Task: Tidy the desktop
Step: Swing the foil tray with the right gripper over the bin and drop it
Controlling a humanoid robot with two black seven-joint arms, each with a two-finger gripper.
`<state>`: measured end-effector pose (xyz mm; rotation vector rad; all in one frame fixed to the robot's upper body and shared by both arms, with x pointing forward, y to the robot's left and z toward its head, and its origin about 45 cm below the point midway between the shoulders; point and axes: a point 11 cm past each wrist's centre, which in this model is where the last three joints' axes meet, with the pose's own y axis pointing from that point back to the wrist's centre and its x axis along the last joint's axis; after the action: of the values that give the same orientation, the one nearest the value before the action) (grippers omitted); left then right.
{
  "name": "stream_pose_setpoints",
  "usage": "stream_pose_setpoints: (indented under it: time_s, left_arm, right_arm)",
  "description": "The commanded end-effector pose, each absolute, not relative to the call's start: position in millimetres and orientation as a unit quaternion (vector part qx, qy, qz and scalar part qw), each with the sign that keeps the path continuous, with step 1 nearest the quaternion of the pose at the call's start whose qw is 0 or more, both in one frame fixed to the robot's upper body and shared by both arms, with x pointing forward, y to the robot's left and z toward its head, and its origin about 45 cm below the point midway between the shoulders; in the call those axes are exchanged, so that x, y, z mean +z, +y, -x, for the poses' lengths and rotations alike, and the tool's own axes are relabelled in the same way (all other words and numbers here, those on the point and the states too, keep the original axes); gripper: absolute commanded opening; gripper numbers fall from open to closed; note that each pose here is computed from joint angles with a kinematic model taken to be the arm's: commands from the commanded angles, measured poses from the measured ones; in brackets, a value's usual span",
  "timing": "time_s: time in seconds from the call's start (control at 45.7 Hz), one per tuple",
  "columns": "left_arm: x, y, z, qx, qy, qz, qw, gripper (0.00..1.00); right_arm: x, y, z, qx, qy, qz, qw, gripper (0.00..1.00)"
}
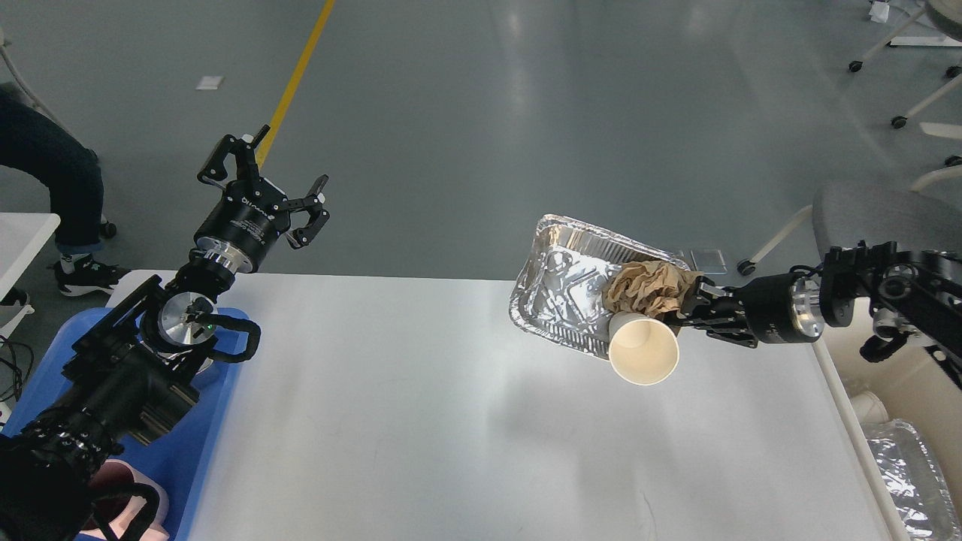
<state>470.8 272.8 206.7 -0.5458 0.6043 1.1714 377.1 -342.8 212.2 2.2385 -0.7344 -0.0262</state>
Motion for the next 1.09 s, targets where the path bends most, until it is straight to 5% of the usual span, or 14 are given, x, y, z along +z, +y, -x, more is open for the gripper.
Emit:
stream_pose_setpoints:
  time_s: [0.0, 1.073]
  left_arm:
    - [202.7, 279.8, -468.6, 0.545, 0.275, 0.243, 0.754, 0.97]
    - [202.0, 351.4, -457.8, 0.601, 0.241, 0.198, 0.736, 0.97]
  right_arm:
    - [208.9, -384.3, -365.4, -0.044, -0.337, -0.862, 0.377, 0.0]
    - [150.0, -583.9, -300.7, -0.201, -0.693, -0.597, 0.349, 0.0]
